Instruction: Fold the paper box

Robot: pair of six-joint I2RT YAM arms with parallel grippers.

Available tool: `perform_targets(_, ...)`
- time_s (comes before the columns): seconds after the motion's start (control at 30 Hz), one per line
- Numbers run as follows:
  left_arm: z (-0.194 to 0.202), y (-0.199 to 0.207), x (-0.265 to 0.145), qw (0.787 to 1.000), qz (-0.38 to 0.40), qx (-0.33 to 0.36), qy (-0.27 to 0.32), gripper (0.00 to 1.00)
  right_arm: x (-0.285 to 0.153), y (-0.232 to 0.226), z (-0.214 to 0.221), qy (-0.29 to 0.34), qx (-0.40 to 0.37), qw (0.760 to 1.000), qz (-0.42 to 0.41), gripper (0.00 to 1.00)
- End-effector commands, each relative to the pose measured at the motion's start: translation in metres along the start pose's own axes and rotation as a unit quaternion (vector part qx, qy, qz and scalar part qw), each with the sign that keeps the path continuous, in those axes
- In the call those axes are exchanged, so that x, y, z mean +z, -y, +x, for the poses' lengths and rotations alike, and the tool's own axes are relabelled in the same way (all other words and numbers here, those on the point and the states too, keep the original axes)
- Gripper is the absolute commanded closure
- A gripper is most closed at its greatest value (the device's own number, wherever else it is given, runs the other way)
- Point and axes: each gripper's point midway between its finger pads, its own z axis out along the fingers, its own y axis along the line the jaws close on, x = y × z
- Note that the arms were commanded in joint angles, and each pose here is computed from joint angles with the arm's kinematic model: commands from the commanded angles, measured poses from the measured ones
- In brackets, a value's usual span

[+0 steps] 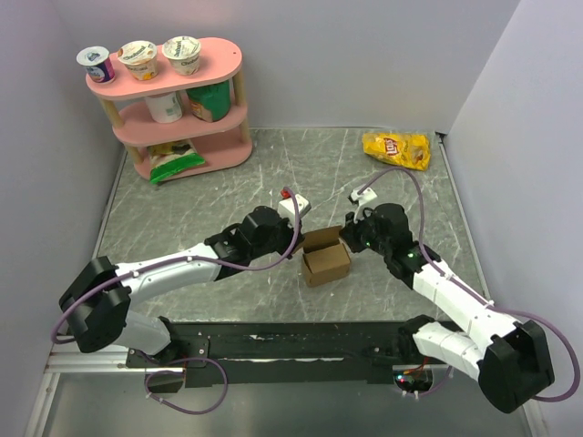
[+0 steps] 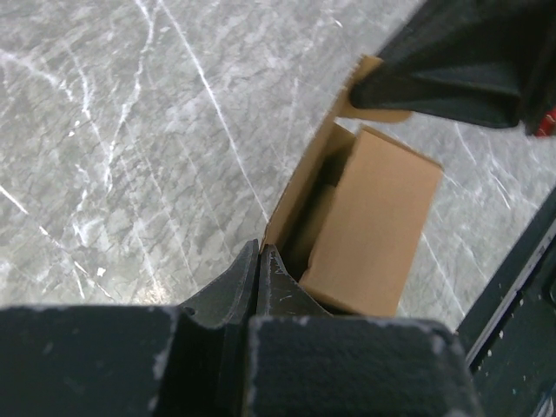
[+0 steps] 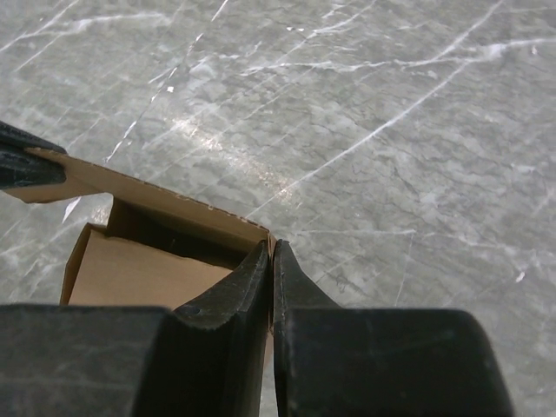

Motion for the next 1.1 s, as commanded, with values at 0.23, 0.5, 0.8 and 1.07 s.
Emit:
perform_targets(0.23, -0.013, 0.003, 0.008, 0.998, -0.030, -0.052, 0.019, 0.99, -0.003, -0.009, 0.014, 0.000, 0.094, 0.995, 0.042, 0.92)
perform_targets(0.5, -0.016, 0.004, 0.009, 0.995, -0.048, -0.083, 0.030, 0.99, -0.001, -0.007, 0.023, 0.008, 0.126, 0.989, 0.070, 0.92)
perform_targets(0.8, -0.014, 0.001, 0.012, 0.993, -0.064, -0.098, 0.029, 0.99, -0.006, -0.008, 0.034, 0.021, 0.134, 0.987, 0.083, 0.96)
perform_targets(1.07, -0.015, 0.001, 0.013, 0.990, -0.071, -0.115, 0.033, 0.99, -0.011, -0.012, 0.044, 0.029, 0.162, 0.982, 0.096, 1.00)
